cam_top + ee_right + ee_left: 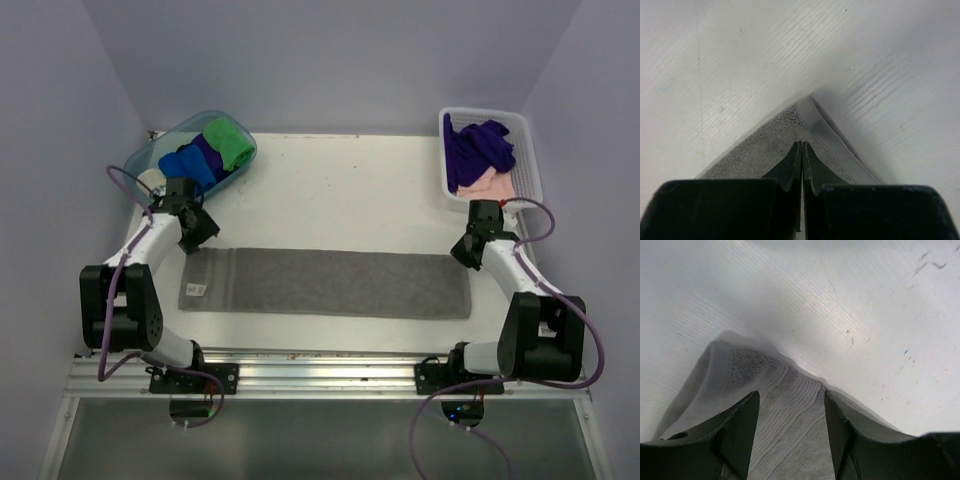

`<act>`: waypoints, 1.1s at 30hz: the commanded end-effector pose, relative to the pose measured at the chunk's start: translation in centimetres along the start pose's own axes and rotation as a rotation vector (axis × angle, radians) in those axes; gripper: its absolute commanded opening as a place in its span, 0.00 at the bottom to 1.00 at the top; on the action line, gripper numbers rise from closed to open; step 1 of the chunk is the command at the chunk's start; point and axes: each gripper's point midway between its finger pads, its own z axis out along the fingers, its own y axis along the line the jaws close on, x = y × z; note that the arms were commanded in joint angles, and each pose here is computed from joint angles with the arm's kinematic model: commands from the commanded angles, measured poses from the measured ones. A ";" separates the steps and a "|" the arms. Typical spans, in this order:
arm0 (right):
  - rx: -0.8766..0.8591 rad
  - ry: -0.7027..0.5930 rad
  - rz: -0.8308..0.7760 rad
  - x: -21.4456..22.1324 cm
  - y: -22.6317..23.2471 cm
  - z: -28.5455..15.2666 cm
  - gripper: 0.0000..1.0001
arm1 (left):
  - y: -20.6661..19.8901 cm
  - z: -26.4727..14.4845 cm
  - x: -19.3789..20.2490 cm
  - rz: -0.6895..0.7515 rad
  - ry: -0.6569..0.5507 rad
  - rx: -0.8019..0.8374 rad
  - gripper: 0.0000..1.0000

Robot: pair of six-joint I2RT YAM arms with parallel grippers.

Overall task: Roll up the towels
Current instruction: Fold the towel

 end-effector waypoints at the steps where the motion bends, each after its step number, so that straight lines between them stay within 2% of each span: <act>1: 0.005 0.011 -0.011 0.9 -0.9 -0.2 0.00 | 1.7 0.2 -2.1 -0.052 -0.041 -0.025 0.58; 11: 0.011 0.057 -0.019 2.9 -1.6 0.3 0.00 | 2.8 4.7 -1.4 -0.113 0.023 -0.102 0.56; 15: 0.000 0.065 -0.033 3.1 -1.6 0.1 0.00 | 2.2 3.8 -1.6 -0.118 0.011 -0.081 0.55; 19: -0.009 0.087 -0.049 3.7 -1.6 0.0 0.00 | 0.9 0.9 -2.3 -0.092 -0.064 -0.066 0.56; 25: -0.004 0.145 -0.050 5.6 -2.0 1.2 0.00 | -0.8 -0.8 1.2 -0.002 -0.067 -0.046 0.57; 33: -0.052 0.203 -0.056 7.2 -0.8 1.8 0.00 | 1.4 1.9 5.4 0.029 0.047 -0.111 0.58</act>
